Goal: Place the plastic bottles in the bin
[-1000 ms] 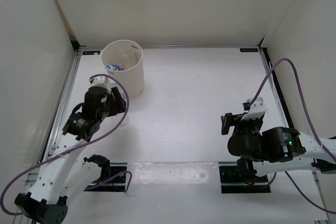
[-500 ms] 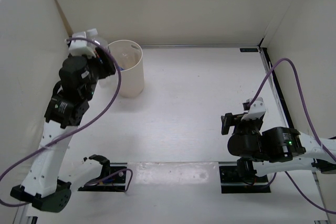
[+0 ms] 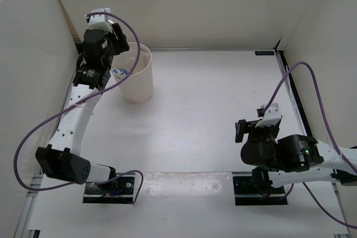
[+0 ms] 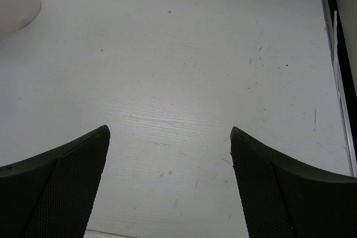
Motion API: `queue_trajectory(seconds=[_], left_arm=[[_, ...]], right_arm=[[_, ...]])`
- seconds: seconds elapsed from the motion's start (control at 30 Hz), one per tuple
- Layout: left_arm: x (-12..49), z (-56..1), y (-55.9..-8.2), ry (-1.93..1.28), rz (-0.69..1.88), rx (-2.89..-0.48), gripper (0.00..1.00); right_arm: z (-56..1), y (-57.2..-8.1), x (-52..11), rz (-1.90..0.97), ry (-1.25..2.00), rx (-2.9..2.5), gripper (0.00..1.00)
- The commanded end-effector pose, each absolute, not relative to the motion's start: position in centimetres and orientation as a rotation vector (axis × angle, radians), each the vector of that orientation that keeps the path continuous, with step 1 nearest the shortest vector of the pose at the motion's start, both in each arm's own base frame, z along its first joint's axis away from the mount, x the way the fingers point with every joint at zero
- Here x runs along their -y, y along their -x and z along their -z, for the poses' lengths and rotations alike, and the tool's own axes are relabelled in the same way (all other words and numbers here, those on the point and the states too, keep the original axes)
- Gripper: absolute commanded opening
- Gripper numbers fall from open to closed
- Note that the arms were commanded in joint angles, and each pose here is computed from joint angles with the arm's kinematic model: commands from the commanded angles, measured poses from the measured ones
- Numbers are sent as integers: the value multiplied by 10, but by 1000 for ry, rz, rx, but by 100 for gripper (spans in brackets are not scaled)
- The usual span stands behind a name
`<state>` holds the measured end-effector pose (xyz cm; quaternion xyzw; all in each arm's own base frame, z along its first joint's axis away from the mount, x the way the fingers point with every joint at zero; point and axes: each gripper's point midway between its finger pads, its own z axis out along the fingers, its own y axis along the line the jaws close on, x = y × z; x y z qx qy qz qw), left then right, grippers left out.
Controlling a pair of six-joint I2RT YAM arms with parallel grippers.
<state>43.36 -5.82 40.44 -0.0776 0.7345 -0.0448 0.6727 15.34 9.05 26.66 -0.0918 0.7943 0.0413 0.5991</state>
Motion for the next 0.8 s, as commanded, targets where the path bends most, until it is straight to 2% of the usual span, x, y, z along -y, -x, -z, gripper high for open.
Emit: queue_trajectory(seconds=[0.0, 0.3, 0.57, 0.77], left_arm=[[67, -423, -444, 151, 170, -1582, 75], [77, -372, -466, 128, 205, -1631, 79], [74, -354, -476, 100, 160, -1664, 85], [72, -335, -478, 101, 142, -1699, 87]], right_arm=[[-271, -156, -87, -95, 184, -1813, 90], [-271, -156, -89, -99, 183, -1816, 90], [-270, -156, -89, -90, 189, -1816, 90], [-271, -156, -89, -97, 190, -1815, 90]])
